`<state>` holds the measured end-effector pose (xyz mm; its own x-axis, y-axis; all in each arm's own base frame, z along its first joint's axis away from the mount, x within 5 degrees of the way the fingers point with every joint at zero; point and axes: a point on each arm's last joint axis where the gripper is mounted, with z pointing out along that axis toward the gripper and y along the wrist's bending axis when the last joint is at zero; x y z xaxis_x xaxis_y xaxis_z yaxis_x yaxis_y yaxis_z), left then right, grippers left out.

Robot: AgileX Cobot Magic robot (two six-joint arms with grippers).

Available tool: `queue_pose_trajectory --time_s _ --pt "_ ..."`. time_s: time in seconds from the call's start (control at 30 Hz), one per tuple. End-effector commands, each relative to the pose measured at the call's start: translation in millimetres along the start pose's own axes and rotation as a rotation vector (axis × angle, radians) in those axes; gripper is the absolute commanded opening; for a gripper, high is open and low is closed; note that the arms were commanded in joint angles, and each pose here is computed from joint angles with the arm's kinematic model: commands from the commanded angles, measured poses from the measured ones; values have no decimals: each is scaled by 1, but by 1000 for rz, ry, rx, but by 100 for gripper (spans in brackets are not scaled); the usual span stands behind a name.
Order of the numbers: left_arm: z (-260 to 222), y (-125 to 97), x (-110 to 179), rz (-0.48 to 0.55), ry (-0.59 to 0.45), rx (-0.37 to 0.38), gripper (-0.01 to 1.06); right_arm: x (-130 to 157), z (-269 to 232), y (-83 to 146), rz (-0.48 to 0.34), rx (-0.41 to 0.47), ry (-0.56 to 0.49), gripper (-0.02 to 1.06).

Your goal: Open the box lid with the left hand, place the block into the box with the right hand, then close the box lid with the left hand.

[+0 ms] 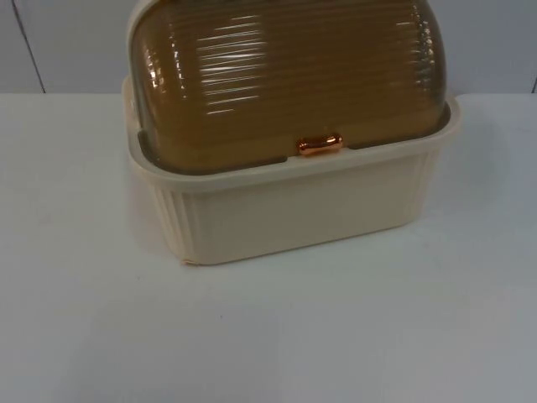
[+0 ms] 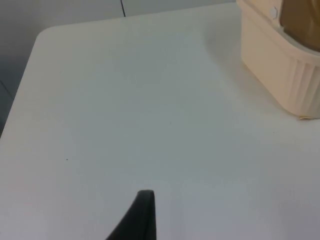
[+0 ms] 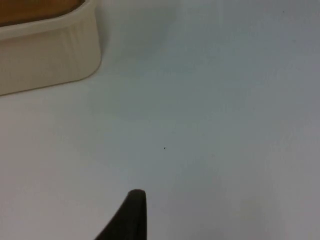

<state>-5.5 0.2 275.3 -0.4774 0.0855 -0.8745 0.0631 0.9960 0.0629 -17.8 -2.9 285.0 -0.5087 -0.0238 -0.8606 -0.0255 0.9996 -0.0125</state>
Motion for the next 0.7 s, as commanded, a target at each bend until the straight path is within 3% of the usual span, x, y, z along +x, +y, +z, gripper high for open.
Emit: queue_pose_trajectory --time_s 0.0,0.1,0.17,0.67 --pt "1 1 0 9 -8 -2 105 -4 0 0 4 -2 -51 105" --pt "1 1 0 9 -8 -2 105 -7 0 0 -7 -1 -82 105" --pt "1 1 0 9 -8 -2 105 -2 8 1 -63 0 -50 105" --pt "1 1 0 7 -8 -2 105 -1 12 0 -55 4 -57 105"
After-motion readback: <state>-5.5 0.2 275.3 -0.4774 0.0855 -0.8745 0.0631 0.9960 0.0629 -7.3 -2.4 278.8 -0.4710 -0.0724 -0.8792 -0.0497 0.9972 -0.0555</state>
